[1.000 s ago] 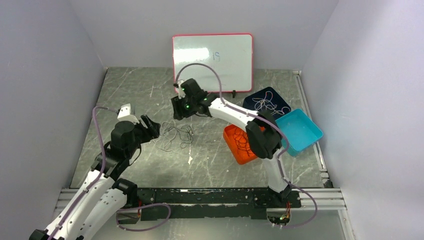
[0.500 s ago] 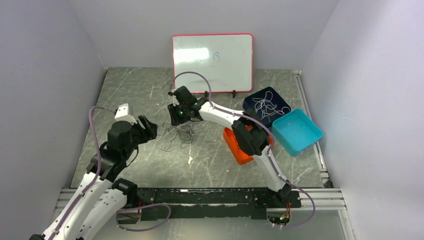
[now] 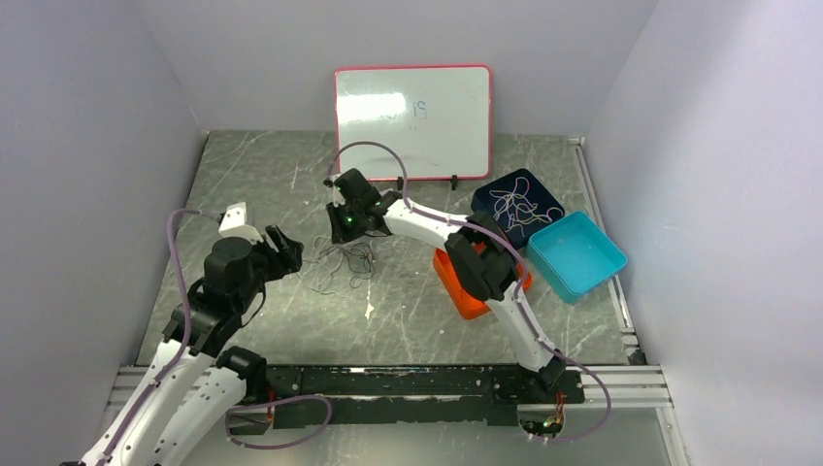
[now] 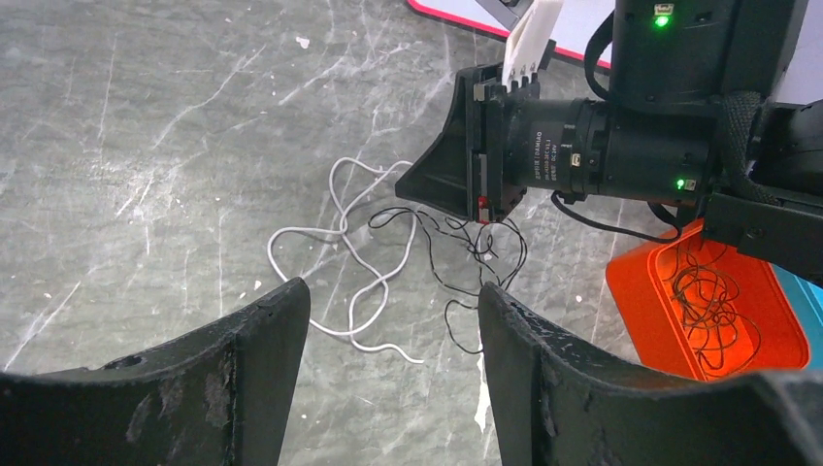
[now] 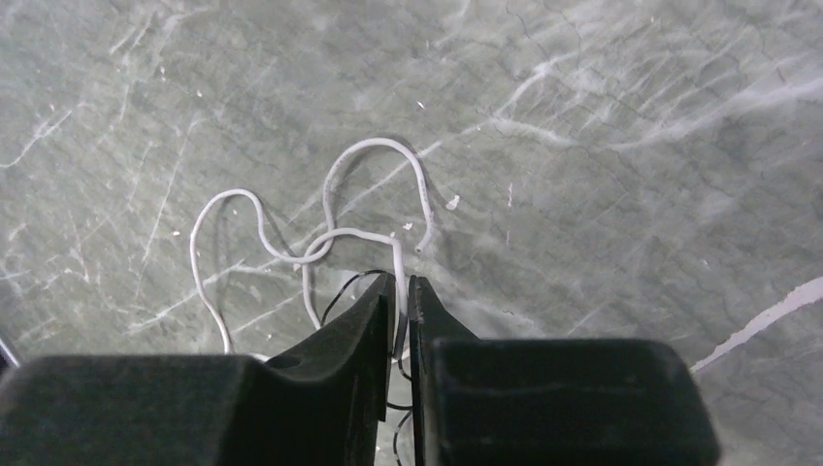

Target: Untangle the cables

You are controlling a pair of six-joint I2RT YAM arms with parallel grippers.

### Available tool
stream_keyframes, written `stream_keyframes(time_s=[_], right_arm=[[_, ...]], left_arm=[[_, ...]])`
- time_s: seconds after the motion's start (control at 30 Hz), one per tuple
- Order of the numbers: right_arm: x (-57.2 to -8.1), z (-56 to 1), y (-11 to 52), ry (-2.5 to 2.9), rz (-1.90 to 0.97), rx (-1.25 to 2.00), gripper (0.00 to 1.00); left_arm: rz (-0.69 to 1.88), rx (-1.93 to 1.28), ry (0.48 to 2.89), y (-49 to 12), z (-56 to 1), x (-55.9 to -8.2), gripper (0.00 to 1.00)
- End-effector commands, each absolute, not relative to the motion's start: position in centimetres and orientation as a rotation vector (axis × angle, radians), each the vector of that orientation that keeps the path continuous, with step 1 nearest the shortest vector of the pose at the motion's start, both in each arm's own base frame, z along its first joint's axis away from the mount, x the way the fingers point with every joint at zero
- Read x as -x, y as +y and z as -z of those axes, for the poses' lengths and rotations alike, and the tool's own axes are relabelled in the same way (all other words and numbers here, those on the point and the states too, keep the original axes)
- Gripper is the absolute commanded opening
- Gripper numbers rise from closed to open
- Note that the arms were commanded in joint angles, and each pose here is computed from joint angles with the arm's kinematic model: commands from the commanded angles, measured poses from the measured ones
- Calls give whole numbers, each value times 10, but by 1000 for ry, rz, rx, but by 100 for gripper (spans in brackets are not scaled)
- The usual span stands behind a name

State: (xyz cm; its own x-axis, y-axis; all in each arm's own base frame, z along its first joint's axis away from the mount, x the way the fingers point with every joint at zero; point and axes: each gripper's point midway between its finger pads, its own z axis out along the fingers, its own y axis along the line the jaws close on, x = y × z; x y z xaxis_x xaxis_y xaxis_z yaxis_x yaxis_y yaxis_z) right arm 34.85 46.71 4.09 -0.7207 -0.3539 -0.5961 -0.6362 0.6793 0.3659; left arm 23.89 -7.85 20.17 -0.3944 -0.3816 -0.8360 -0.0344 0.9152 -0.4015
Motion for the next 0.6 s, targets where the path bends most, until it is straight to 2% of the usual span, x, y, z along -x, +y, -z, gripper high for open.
stream_keyframes(time_s=[0.0,0.2,0.57], right_arm=[[-355,-79,476,2269,-839,750,10],[-359,-171,466,1999,-869,685,0],[-338,-292,436,1798,-926,610,0]], left_arm=[[407,290,1918,-79,-217,-238,69],[447,249,1849,-83,-234,-239,70],[405,146,1695,-82,-303,-251,72]])
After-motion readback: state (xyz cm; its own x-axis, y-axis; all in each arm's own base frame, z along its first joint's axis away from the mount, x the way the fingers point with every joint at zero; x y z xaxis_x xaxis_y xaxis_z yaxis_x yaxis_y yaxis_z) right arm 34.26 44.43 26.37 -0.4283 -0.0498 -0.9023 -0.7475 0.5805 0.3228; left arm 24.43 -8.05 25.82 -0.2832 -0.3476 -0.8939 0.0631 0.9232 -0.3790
